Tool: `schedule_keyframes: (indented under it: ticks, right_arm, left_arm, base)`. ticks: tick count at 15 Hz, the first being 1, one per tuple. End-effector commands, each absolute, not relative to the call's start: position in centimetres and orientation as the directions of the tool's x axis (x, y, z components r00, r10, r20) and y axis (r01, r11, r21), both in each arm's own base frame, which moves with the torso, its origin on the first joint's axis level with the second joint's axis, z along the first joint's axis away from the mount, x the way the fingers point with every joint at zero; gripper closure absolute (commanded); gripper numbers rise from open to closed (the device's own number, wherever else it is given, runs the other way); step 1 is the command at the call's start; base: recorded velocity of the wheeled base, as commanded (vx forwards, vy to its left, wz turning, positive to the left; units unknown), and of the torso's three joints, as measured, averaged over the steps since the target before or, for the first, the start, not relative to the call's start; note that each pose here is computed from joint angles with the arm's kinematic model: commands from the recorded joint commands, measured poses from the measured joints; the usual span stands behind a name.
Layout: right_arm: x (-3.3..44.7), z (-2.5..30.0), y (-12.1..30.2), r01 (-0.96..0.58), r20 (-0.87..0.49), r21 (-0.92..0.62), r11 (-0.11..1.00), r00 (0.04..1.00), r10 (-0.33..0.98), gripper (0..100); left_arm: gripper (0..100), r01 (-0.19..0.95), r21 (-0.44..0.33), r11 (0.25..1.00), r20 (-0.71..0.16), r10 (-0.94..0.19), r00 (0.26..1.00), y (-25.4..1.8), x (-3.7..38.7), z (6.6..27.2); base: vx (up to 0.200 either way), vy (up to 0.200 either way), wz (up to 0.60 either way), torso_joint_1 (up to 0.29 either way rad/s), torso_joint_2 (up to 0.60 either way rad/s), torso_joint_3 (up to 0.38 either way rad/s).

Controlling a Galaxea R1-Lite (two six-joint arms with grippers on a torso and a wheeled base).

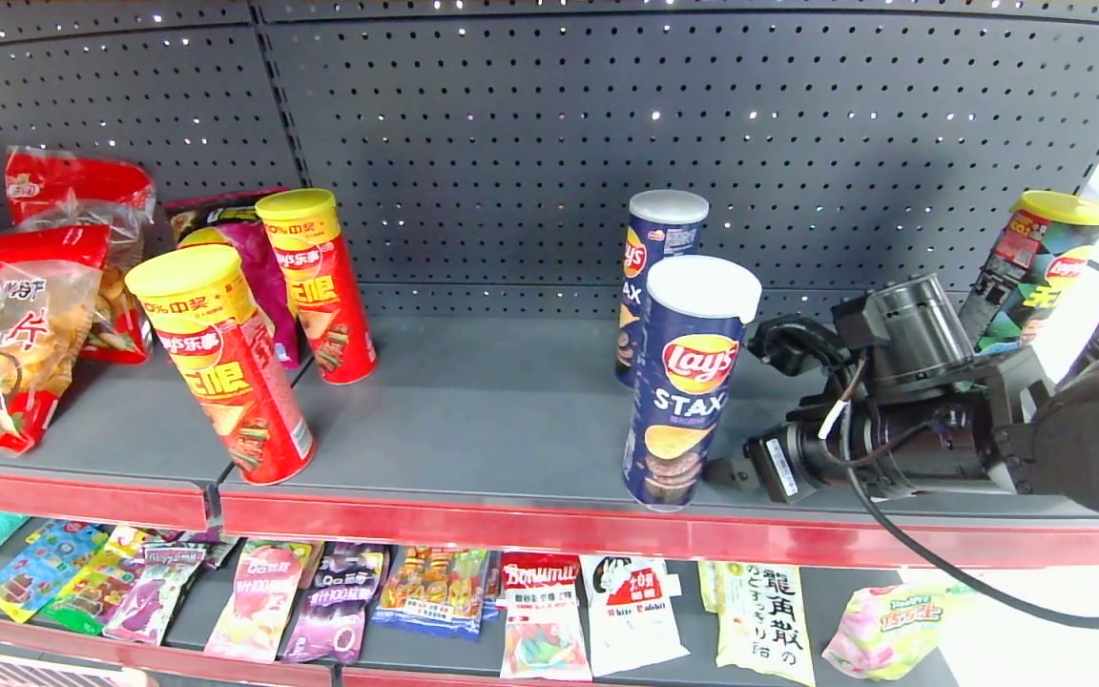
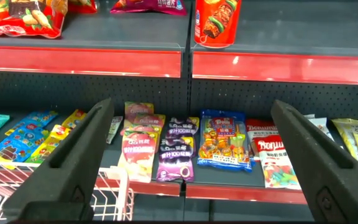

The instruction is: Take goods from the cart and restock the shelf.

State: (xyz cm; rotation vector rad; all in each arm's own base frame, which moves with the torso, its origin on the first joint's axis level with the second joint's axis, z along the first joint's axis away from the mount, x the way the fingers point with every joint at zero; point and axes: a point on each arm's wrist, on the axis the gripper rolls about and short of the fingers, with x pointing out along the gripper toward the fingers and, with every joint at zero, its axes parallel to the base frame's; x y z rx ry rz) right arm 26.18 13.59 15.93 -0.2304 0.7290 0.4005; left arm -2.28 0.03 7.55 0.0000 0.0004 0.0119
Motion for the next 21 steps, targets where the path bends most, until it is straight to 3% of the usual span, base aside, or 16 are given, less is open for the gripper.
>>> schedule_keyframes:
  ticks: [1,21]
  right_arm:
    - [26.2,15.8,13.8,-0.437,-0.688,-0.066,0.897,0.671,0.276,0]
    - [26.0,15.8,14.9,-0.446,-0.688,-0.045,0.894,0.663,0.296,0]
  left_arm:
    - [0,-0.012,0.000,1.000,0.000,0.012,1.000,0.0,-2.3,7.5]
    - [0,-0.012,0.000,1.000,0.000,0.012,1.000,0.0,-2.3,7.5]
  base:
    - [0.000,0.000,0.00,0.000,0.00,0.000]
    - [0.000,0.000,0.00,0.000,0.00,0.000]
